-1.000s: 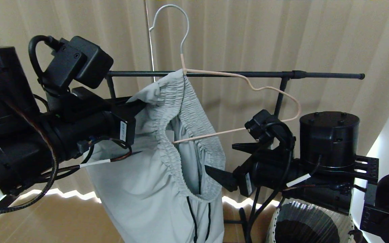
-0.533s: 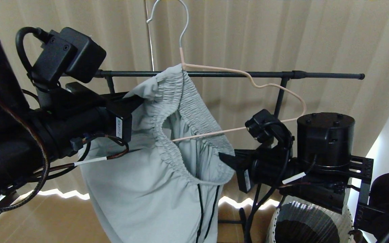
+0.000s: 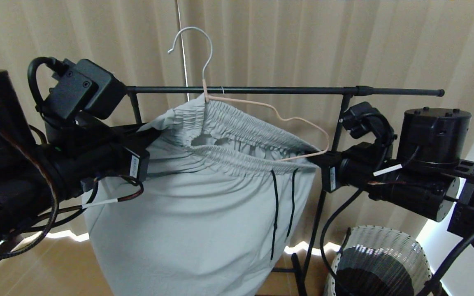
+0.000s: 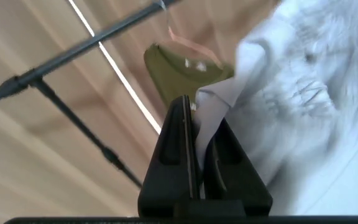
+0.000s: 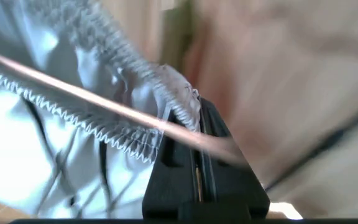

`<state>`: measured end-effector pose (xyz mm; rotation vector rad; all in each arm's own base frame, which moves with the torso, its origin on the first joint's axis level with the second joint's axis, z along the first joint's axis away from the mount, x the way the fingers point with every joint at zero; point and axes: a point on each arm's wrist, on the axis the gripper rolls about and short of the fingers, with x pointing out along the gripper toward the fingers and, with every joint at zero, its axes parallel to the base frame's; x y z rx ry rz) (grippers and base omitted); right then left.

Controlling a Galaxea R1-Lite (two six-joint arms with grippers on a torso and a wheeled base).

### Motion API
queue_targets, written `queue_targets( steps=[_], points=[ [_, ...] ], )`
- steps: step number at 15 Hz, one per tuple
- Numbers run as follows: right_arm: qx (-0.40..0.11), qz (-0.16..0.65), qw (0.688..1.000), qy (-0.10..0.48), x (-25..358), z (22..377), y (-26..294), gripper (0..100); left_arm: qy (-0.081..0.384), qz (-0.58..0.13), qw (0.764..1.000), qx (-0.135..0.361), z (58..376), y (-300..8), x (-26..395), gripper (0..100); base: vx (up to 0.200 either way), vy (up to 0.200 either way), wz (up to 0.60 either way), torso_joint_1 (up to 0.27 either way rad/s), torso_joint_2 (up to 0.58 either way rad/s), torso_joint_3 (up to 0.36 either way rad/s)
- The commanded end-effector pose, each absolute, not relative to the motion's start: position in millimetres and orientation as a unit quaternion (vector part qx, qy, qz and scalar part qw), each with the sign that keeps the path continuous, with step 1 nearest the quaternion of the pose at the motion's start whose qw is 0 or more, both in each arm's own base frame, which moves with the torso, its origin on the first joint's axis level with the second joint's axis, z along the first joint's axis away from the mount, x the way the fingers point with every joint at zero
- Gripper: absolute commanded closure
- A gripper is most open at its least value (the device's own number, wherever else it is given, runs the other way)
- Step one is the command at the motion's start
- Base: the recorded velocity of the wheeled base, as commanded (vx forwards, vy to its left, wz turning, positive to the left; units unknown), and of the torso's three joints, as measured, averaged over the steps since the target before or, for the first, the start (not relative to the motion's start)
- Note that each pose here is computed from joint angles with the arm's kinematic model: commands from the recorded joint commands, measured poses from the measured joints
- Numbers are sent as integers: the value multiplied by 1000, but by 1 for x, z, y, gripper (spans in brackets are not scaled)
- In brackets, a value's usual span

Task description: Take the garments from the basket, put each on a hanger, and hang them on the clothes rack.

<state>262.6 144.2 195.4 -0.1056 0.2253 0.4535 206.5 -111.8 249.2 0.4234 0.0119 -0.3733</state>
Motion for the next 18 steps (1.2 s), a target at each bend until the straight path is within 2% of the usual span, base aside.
queue_targets(
  steps=[1, 3, 4, 10, 13, 15, 18],
  points=[
    [-50, 205, 972, 107, 270, 198, 135, 100, 16, -179, 959, 220, 242, -107, 203, 100, 0, 0, 0, 0, 0, 0],
    [-49, 198, 973, 106, 273, 199, 132, 100, 23, -166, 955, 245, 237, -99, 204, 100, 0, 0, 0, 0, 0, 0],
    [-48, 191, 975, 107, 279, 198, 130, 100, 37, -146, 948, 280, 229, -87, 207, 100, 0, 0, 0, 0, 0, 0],
    [-57, 199, 973, 105, 282, 201, 134, 100, 61, -147, 938, 309, 213, -81, 201, 100, 0, 0, 0, 0, 0, 0],
    [-64, 243, 962, 109, 268, 200, 159, 100, 69, -142, 933, 324, 209, -82, 202, 100, 0, 0, 0, 0, 0, 0],
    [-68, 277, 952, 108, 256, 199, 177, 100, 88, -100, 932, 337, 206, -83, 208, 100, 0, 0, 0, 0, 0, 0],
    [-76, 305, 942, 117, 245, 193, 192, 100, 95, -75, 934, 337, 206, -82, 210, 100, 0, 0, 0, 0, 0, 0]
  ],
)
